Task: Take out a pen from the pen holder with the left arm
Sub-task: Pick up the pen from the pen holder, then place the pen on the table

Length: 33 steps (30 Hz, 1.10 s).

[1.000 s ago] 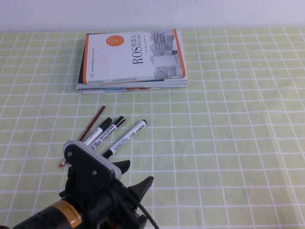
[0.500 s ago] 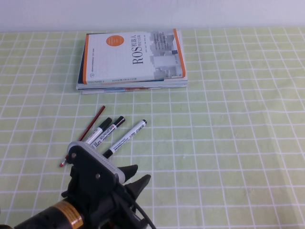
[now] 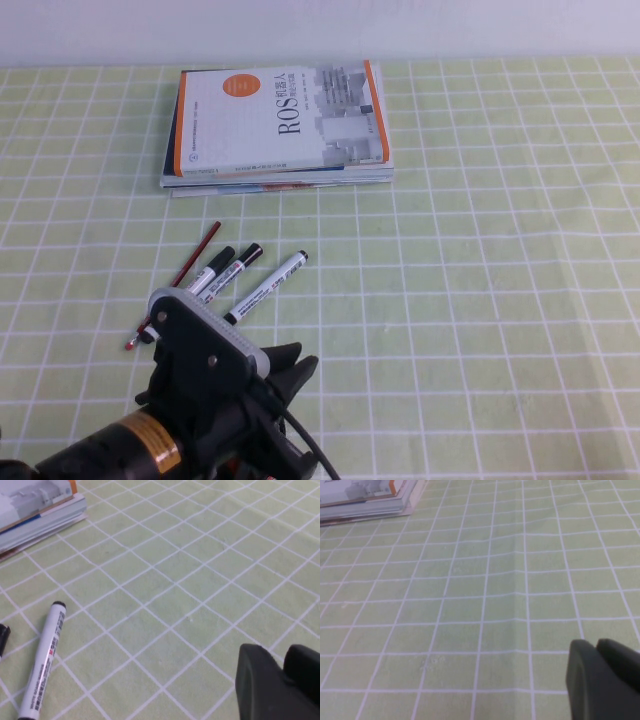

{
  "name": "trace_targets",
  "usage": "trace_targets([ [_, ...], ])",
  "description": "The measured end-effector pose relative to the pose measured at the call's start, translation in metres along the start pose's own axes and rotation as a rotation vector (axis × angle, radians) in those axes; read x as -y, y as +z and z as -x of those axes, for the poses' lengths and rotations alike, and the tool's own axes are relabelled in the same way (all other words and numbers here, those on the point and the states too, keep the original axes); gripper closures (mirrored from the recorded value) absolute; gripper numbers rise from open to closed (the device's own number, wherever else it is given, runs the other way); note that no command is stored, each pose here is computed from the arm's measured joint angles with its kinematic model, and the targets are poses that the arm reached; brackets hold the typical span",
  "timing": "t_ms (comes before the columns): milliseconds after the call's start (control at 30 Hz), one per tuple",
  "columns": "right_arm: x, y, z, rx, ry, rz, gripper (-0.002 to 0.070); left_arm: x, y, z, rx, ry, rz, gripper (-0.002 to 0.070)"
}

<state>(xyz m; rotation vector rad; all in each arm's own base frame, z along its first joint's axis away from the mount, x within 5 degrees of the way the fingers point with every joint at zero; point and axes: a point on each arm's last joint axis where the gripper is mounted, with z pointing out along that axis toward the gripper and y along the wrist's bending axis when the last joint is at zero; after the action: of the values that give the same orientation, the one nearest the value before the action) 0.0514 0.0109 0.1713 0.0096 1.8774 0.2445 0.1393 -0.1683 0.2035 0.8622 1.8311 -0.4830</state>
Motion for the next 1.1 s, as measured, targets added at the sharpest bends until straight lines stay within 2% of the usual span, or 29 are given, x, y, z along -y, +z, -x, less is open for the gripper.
trace_targets([
  [333, 0.000, 0.000, 0.000, 0.000, 0.000, 0.000, 0.0689, 0.001, -0.016, 0.047, 0.088, -0.014, -0.036, 0.0607],
  [600, 0.000, 0.000, 0.000, 0.000, 0.000, 0.000, 0.0689, 0.004, -0.034, 0.092, 0.066, -0.013, -0.103, 0.0607],
  [733, 0.000, 0.000, 0.000, 0.000, 0.000, 0.000, 0.0688, 0.005, -0.041, 0.121, 0.072, 0.040, -0.121, 0.0607],
  [900, 0.000, 0.000, 0.000, 0.000, 0.000, 0.000, 0.0688, -0.007, -0.043, 0.163, 0.042, 0.075, -0.095, 0.0607],
  [1100, 0.000, 0.000, 0.000, 0.000, 0.000, 0.000, 0.0688, -0.028, -0.015, 0.194, -0.099, 0.053, -0.057, 0.0607],
])
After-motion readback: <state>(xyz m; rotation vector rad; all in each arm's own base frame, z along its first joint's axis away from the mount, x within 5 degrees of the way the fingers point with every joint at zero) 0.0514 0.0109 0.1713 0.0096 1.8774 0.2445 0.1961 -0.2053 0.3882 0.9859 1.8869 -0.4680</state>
